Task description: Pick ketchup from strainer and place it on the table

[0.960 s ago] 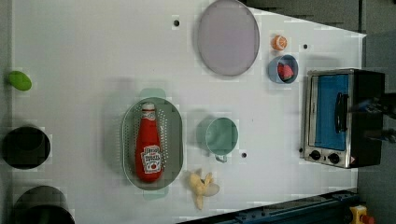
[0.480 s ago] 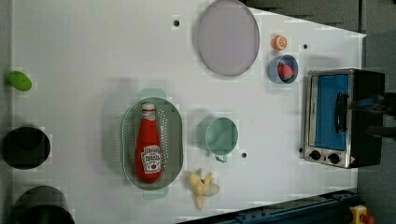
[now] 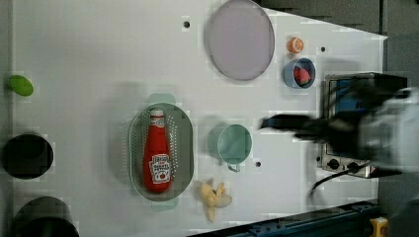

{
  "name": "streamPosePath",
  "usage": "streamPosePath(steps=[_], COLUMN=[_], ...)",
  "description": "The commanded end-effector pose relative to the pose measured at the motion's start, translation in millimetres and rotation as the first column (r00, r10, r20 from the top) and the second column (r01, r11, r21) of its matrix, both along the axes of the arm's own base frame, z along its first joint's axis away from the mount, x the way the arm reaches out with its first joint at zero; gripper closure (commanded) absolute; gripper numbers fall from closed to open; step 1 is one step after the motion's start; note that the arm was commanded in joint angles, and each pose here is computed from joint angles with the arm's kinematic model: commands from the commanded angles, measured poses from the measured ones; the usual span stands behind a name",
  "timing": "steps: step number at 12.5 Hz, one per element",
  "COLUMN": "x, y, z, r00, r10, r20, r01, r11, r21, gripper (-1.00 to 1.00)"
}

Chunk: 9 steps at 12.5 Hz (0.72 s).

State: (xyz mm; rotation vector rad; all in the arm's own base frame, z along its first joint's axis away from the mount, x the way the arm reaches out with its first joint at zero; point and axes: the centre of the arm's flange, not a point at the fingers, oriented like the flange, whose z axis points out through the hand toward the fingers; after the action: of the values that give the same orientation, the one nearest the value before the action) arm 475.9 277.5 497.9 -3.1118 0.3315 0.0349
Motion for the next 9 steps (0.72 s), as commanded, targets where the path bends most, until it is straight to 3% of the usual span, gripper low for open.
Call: streamPosePath(steps=[1, 5, 9], x=[-31, -54, -71], y=[60, 100, 113], z=[-10, -85, -167], r00=[0.991, 0.984, 0.989], r10=[0.135, 0.168, 0.144], r20=[0.008, -0.053, -0.038], r01=[-0.135, -0.167, -0.143], r11=[0.991, 0.986, 0.989], r21=[0.013, 0.021, 0.021], gripper=[-1.0, -1.0, -1.0])
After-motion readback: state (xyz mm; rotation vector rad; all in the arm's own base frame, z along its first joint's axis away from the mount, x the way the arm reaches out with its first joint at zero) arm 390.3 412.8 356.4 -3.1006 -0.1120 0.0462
